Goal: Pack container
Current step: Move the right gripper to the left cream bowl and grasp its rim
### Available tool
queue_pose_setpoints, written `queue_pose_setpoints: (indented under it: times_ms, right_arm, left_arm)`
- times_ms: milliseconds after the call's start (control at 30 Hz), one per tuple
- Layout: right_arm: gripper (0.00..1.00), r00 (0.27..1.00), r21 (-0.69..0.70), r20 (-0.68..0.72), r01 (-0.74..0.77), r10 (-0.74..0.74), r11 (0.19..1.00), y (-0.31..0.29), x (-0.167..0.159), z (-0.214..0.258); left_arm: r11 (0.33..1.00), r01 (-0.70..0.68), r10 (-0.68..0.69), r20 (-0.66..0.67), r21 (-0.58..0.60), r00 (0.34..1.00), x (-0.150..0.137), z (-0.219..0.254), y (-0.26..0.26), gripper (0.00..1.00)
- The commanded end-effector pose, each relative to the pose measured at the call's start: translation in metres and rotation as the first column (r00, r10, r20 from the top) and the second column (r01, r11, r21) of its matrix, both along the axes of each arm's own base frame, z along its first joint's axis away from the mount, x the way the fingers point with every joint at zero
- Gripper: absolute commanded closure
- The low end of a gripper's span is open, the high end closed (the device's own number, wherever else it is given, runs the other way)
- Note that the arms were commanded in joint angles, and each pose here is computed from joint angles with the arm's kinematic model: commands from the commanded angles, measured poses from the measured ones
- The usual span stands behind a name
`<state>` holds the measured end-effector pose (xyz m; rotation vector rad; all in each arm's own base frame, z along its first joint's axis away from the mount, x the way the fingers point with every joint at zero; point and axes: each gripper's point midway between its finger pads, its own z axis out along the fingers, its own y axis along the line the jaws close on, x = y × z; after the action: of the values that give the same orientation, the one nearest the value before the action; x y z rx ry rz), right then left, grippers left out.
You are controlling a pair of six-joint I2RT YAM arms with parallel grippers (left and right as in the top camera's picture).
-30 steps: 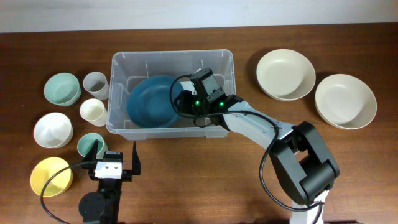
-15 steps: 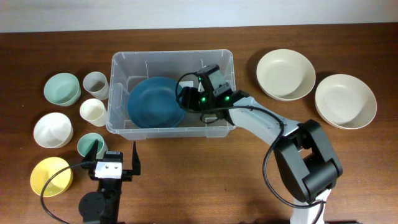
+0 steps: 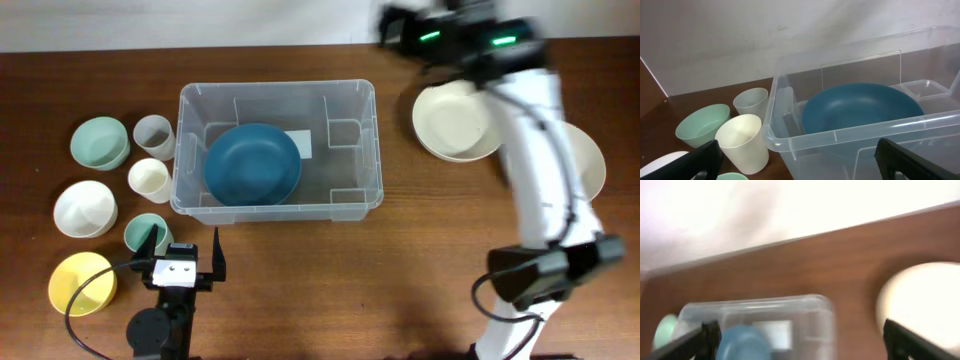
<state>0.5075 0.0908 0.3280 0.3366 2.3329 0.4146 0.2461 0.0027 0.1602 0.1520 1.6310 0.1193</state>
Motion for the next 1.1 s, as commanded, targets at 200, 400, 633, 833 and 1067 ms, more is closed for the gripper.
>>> queue_pose_setpoints:
  times_ms: [200,400,633,833,1067]
  right_arm:
    - [0.01,0.791,0.168,-0.472,0.513,-0.388,0.842,-0.148,-0.043,-0.109]
    - [0.01,0.79,0.303,-0.555,0.484,-0.261,0.821,-0.119,-0.038,-0.178]
    - [0.01,0.689,0.274,-0.645,0.613,-0.33,0.741,-0.094,-0.046,-0.228]
    - [0.01,0.605,0.194,-0.683,0.691,-0.41,0.696,-0.102,-0.06,-0.25]
    - [0.01,0.535,0.134,-0.689,0.756,-0.488,0.641,-0.113,-0.064,-0.257]
  left_arm:
    - [1.0,-0.009,0.009,-0.003,0.012,1.0,0.0,-0.001,0.002,0.0]
    - [1.0,-0.009,0.009,-0.003,0.012,1.0,0.0,-0.001,0.002,0.0]
    - [1.0,-0.009,0.009,-0.003,0.012,1.0,0.0,-0.001,0.002,0.0]
    - [1.0,-0.009,0.009,-0.003,0.012,1.0,0.0,-0.001,0.002,0.0]
    - [1.0,-0.009,0.009,-0.003,0.012,1.0,0.0,-0.001,0.002,0.0]
